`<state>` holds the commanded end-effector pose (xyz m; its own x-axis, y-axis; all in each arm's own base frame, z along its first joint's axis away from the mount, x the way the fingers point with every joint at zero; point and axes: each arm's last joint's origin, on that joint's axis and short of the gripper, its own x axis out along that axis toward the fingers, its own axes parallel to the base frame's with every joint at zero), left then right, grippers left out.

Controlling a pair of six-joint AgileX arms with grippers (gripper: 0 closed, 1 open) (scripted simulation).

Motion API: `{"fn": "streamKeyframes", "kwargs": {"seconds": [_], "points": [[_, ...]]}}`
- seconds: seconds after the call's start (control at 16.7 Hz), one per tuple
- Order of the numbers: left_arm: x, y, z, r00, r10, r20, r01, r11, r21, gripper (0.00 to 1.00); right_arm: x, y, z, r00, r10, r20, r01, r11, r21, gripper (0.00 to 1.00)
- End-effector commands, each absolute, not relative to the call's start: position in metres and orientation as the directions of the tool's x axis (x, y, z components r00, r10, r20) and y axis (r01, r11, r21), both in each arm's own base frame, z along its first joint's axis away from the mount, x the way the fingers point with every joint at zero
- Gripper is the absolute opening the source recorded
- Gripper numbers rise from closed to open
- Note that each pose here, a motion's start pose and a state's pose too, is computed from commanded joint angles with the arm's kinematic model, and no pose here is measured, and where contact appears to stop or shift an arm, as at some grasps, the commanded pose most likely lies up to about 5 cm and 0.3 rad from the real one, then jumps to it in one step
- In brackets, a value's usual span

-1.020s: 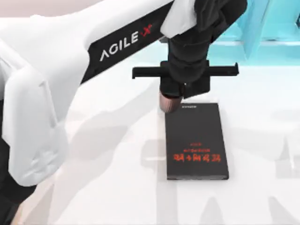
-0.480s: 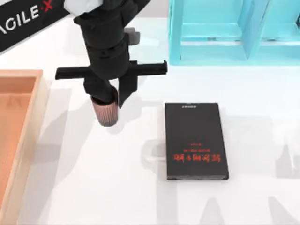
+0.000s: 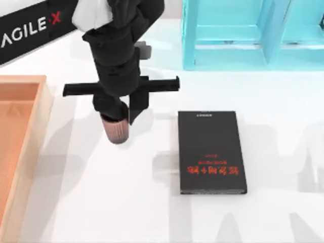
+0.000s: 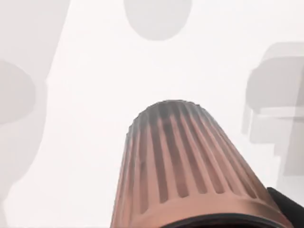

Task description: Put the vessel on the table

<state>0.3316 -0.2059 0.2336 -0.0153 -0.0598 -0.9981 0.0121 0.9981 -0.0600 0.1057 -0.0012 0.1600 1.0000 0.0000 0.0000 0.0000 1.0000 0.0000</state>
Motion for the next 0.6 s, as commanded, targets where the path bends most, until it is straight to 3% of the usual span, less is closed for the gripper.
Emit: {"fn": "streamKeyframes", "kwargs": {"seconds": [0.36,0.6], "points": [[0.330,-0.203,0.196,-0.016,-0.062,-0.998,0.012,0.998,-0.062,0.00,0.106,-0.001,0.160,1.000,0.000,0.000,0.000,1.000,0.000,1.00],[0.330,-0.202,0.193,-0.019,-0.061,-0.998,0.010,0.998,-0.061,0.00,0.106,-0.001,0.160,1.000,0.000,0.000,0.000,1.000,0.000,1.00]]}}
